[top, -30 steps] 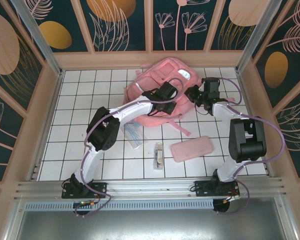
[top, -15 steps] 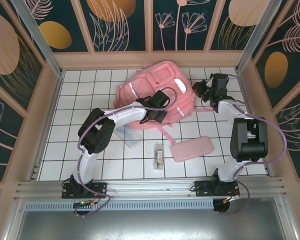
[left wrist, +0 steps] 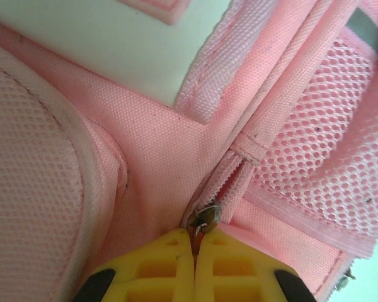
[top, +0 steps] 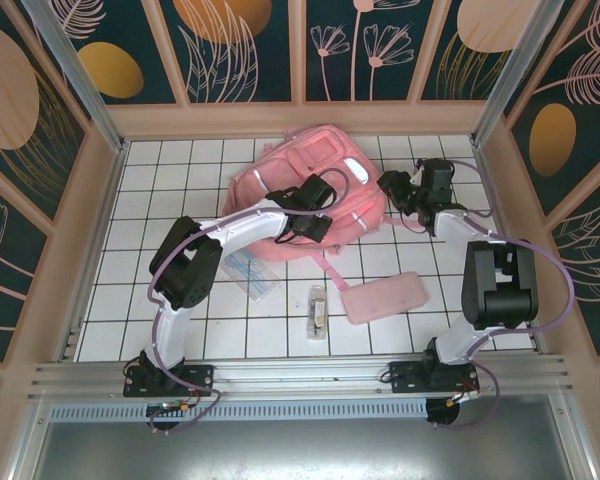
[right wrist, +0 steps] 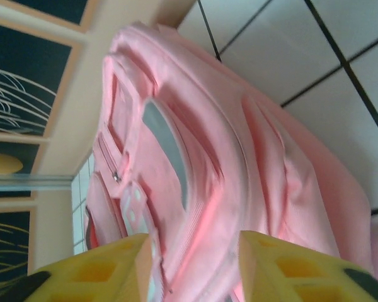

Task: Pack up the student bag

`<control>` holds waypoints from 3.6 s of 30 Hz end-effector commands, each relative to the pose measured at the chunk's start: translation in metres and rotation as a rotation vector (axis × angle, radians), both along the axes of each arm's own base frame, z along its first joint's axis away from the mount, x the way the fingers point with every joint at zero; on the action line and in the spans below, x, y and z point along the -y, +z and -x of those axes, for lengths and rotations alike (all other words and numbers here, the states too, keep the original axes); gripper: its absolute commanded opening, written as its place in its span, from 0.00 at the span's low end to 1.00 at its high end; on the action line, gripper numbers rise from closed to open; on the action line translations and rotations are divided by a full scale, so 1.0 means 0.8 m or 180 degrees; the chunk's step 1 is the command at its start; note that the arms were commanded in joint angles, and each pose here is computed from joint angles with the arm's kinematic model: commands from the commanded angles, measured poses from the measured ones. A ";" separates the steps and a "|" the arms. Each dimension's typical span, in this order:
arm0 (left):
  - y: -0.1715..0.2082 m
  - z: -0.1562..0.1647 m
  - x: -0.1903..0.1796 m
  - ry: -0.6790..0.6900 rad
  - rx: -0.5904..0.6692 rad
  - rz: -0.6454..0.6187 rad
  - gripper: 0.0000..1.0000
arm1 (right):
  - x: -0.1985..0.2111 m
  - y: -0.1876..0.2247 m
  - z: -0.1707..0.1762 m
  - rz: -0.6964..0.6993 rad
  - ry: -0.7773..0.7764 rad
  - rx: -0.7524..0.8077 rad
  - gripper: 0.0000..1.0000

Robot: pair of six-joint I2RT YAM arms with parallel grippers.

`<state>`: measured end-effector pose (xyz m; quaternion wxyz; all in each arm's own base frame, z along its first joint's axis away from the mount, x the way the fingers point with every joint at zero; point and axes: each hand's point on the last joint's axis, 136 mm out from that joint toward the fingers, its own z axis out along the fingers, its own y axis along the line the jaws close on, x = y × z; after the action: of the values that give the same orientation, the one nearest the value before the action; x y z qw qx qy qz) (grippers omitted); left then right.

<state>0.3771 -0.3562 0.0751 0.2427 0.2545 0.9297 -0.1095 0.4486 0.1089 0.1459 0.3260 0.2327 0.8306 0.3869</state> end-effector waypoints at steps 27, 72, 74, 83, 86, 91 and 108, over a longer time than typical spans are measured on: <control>0.023 0.008 0.012 -0.0017 -0.0006 0.0355 0.00 | -0.059 -0.109 -0.024 -0.0015 0.0043 -0.0512 0.12; 0.025 0.027 -0.013 0.0504 -0.0132 0.0679 0.52 | -0.018 -0.005 0.019 0.0216 0.0000 -0.0098 0.49; 0.015 0.036 -0.010 0.0512 -0.0171 0.0734 0.44 | -0.033 -0.012 0.026 0.0140 0.0066 -0.0148 0.49; -0.044 0.058 -0.031 0.0666 -0.0248 0.0656 0.19 | -0.074 -0.068 0.031 0.0096 0.0149 -0.0486 0.48; -0.064 0.062 -0.039 0.0723 -0.0264 0.0608 0.16 | -0.070 -0.084 0.032 0.0093 0.0055 -0.0565 0.48; -0.082 0.069 -0.043 0.0711 -0.0322 0.0550 0.14 | -0.070 -0.105 0.019 0.0126 -0.0011 -0.0626 0.48; 0.004 0.021 -0.047 0.0601 0.0388 0.0268 0.55 | -0.071 0.029 -0.023 -0.0162 0.0008 0.0157 0.00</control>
<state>0.3470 -0.3359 0.0537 0.2917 0.1554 0.9300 -0.1607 0.4462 0.1782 0.0885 0.2509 0.2466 0.8526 0.3863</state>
